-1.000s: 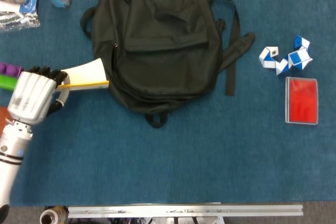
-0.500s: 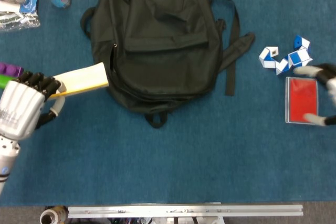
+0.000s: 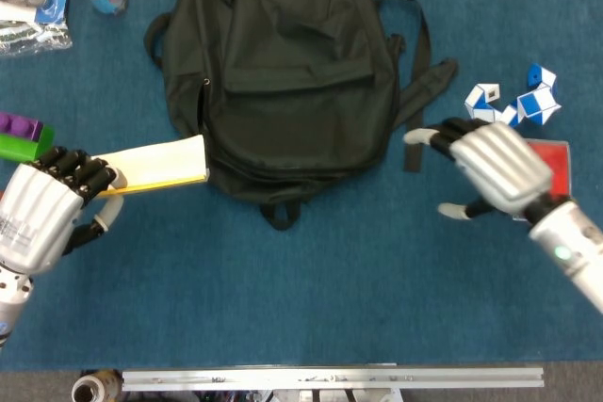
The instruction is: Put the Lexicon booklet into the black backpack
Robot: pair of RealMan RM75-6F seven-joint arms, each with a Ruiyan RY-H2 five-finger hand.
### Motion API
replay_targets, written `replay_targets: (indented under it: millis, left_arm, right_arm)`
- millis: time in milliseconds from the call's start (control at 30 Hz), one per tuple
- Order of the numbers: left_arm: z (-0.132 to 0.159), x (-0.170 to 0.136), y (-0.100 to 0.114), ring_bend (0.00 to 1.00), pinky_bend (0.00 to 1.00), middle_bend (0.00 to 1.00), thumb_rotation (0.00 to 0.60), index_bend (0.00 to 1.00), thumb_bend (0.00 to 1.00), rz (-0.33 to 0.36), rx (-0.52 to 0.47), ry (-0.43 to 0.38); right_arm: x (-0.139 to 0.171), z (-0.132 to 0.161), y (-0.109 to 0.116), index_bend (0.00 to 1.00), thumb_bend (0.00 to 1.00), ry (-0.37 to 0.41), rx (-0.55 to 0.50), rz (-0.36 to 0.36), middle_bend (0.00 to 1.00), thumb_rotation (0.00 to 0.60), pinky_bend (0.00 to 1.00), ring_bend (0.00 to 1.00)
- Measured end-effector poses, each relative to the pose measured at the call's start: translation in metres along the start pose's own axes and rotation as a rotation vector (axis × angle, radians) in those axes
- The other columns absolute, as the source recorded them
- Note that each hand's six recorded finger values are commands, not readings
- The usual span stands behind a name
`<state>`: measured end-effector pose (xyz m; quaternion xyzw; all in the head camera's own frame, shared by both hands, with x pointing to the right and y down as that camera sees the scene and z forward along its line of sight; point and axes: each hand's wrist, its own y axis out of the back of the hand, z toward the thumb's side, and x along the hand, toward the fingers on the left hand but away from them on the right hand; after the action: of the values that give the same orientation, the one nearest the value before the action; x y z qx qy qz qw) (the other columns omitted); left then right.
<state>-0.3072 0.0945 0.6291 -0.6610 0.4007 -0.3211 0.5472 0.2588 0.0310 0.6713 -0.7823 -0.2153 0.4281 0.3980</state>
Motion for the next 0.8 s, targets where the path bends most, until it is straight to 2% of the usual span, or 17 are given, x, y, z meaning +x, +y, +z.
replay_targets:
  millis: [267,533,800]
  left_arm:
    - [0.003,-0.001,0.004,0.51,0.53,0.61,0.6,0.66,0.42,0.001,0.003,-0.013]
    - [0.004,-0.003,0.006,0.51,0.53,0.61,0.6,0.66,0.42,0.003,0.002,-0.01]
    - [0.0,-0.004,0.006,0.51,0.53,0.61,0.6,0.66,0.42,0.006,-0.005,-0.002]
  right_arm:
    - [-0.049,0.02,-0.021,0.25,0.1,0.013,0.041,0.025,0.33,0.6,0.37,0.25]
    - [-0.09,0.043,-0.043,0.25,0.1,0.033,0.104,0.032,0.33,0.6,0.37,0.25]
    - [-0.121,0.061,-0.055,0.25,0.1,0.036,0.113,0.013,0.33,0.6,0.37,0.25]
